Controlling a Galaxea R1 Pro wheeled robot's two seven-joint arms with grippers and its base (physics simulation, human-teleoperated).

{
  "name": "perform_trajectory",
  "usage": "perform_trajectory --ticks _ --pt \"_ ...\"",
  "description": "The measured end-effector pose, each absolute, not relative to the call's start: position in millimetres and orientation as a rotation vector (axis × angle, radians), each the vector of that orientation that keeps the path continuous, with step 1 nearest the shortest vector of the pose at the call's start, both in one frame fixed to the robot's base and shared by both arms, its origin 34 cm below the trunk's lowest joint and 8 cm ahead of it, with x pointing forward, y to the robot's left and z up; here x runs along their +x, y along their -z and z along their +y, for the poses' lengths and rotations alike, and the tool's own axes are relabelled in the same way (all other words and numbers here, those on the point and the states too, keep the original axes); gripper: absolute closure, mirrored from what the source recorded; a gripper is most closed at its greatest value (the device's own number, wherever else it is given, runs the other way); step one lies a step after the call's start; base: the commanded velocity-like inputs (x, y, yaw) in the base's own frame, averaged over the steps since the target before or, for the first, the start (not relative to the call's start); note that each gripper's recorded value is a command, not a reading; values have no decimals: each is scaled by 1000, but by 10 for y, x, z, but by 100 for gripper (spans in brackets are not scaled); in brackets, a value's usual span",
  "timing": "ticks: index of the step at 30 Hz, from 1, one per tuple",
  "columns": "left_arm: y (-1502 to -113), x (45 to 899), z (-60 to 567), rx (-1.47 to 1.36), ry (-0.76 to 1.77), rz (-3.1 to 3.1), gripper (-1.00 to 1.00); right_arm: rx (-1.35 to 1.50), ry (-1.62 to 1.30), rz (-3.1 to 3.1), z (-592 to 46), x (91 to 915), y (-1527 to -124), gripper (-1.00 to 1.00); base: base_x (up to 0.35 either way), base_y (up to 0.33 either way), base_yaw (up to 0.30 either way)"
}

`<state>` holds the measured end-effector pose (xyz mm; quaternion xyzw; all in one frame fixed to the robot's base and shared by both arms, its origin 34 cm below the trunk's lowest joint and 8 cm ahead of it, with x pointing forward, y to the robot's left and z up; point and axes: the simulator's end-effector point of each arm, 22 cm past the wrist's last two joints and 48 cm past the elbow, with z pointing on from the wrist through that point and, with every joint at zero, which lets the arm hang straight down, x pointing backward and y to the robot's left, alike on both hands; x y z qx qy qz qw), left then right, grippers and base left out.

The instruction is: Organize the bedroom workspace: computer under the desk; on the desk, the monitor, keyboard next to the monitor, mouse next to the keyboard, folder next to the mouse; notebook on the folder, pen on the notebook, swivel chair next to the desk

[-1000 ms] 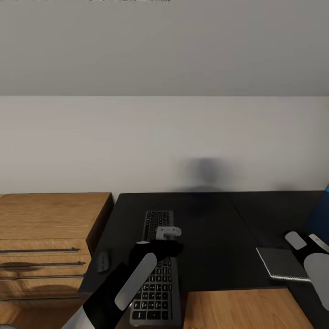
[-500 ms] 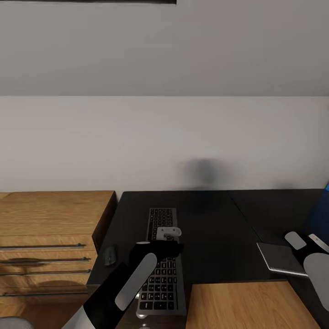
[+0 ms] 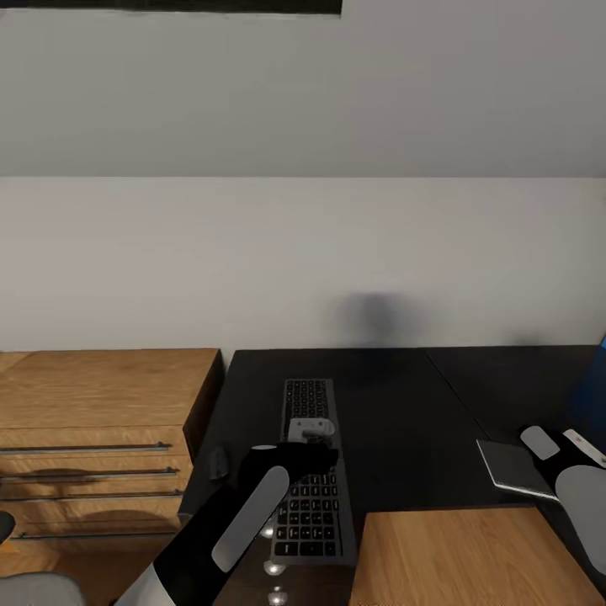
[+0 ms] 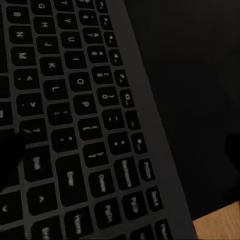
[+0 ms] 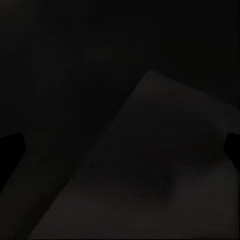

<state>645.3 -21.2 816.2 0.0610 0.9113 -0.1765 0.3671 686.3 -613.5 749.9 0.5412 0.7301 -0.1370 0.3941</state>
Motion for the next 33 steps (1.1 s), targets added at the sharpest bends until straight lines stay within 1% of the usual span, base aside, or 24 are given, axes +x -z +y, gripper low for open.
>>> perform_trajectory --ticks 13,33 --pt "-8163 6452 -212 157 453 2341 -100 1371 347 1853 -6129 6866 -7501 -100 -19 23 0" --pt "-8162 6446 -225 162 452 2340 -100 1365 344 1854 -6117 6880 -7501 -100 -92 89 0"
